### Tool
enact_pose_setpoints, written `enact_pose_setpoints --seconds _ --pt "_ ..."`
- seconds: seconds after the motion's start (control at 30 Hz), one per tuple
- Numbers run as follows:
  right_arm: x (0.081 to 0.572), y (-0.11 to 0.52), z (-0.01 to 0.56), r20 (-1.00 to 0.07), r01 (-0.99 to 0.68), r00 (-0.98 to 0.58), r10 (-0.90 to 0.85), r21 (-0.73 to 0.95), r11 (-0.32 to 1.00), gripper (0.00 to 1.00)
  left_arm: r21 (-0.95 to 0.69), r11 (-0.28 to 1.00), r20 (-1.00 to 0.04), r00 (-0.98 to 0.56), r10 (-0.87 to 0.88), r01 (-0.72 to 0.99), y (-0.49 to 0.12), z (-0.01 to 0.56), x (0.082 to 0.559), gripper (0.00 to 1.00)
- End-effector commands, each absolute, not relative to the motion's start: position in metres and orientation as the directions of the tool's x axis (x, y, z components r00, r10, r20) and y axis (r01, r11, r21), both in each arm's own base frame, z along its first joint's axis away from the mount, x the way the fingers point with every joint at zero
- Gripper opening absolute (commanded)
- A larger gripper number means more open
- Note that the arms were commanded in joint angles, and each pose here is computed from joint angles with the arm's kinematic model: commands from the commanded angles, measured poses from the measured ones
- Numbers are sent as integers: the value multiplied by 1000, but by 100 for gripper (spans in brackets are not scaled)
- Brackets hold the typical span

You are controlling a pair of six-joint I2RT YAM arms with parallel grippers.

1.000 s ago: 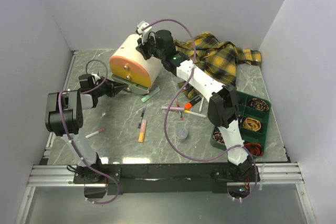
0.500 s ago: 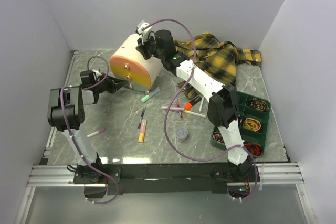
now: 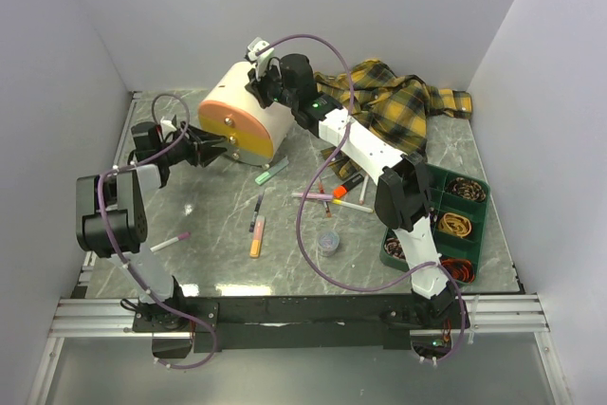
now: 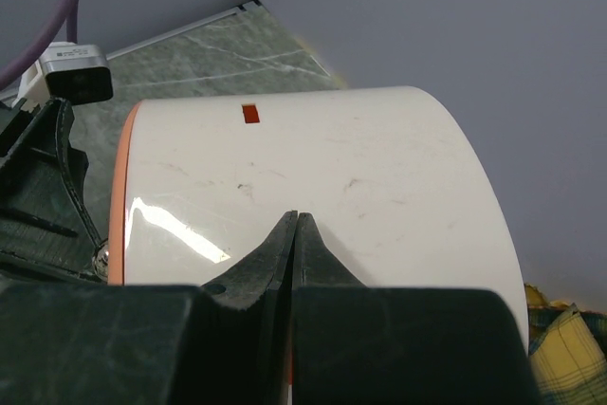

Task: Sort the stationery into containers
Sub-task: Close the drawer in the storage box.

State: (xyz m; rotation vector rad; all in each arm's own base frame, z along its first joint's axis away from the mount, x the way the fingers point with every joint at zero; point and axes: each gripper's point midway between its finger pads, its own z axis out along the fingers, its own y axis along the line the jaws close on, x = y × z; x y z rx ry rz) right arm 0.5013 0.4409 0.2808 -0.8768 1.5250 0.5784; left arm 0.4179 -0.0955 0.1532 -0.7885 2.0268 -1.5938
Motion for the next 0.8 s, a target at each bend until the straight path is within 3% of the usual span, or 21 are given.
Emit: enact_pose_setpoints --seconds 0.0,0.23,0.5,0.77 --pt "500 445 260 -972 -805 -32 -233 -114 583 0 -983 150 -15 -766 -643 -107 -102 162 420 49" --pt "500 443 259 -971 -804 -33 -236 -115 584 0 -986 146 -34 -766 -642 -78 -105 165 430 47" --pt "499 445 257 -971 -805 -36 -237 -113 582 0 -989 134 -38 -767 -640 -63 -106 166 433 37" --pt "500 447 254 -971 -805 -36 -238 -113 582 0 -990 127 -29 -769 -639 -68 -107 165 439 36"
